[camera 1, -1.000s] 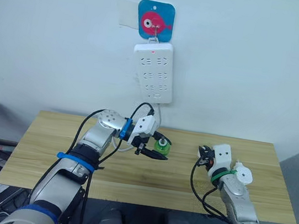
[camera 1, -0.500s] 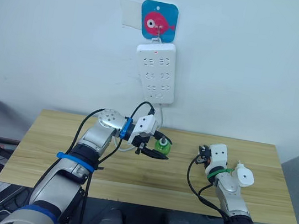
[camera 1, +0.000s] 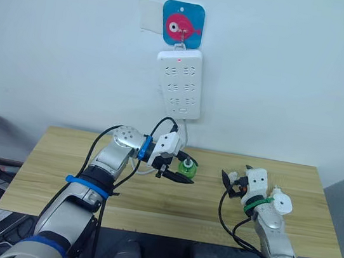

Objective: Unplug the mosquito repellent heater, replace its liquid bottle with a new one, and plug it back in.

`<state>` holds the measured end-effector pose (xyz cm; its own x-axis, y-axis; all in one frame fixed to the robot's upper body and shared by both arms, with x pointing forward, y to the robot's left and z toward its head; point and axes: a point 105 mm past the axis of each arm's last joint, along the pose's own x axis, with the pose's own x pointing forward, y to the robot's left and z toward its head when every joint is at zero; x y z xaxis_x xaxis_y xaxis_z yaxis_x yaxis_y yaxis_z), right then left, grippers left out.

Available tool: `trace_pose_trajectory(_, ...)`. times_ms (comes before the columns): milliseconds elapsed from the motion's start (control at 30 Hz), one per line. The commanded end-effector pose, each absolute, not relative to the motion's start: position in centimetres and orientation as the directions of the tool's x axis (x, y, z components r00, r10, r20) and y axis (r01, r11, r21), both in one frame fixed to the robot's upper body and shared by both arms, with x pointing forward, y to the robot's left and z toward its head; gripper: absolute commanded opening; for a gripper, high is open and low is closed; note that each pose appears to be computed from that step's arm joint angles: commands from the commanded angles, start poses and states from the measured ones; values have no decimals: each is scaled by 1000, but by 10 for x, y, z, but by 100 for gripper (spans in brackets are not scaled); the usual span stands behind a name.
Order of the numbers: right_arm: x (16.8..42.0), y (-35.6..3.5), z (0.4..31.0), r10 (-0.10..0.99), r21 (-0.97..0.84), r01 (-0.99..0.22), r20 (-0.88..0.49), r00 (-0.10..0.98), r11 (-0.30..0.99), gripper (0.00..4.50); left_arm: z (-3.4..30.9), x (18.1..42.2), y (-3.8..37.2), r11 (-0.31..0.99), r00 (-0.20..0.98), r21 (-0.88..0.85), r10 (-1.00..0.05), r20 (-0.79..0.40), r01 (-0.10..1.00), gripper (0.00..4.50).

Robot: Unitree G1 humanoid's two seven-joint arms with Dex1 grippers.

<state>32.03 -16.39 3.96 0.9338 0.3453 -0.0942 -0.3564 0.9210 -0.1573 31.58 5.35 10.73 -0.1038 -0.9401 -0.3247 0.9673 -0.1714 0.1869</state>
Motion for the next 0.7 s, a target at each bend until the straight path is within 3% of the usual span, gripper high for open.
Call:
trace_pose_trajectory(33, 304, -147, 90, 512, -151, -510, -23, 858, 847, 448, 117, 317, 50, -172, -104, 219, -950, -293, 960, 228)
trace_pose_trajectory(100, 286, -133, 113, 639, -93, -638, -22, 769, 764, 448, 118, 318, 50, -171, -103, 218, -952, -289, 961, 228)
trace_pose_trajectory(233, 262, -117, 143, 779, -80, -781, -67, 624, 619, 357, 119, 321, 49, -173, -104, 221, -951, -291, 960, 228)
trace_pose_trajectory(267, 258, -112, 148, 805, -76, -808, -77, 588, 584, 357, 120, 322, 48, -174, -105, 222, -951, -291, 959, 228)
trace_pose_trajectory(467, 248, -85, 164, 884, -63, -888, -84, 460, 456, 357, 122, 323, 45, -190, -121, 225, -950, -288, 956, 228)
trace_pose_trajectory(700, 267, -67, 160, 873, -74, -876, -82, 481, 476, 357, 126, 322, 42, -198, -133, 222, -952, -275, 955, 228)
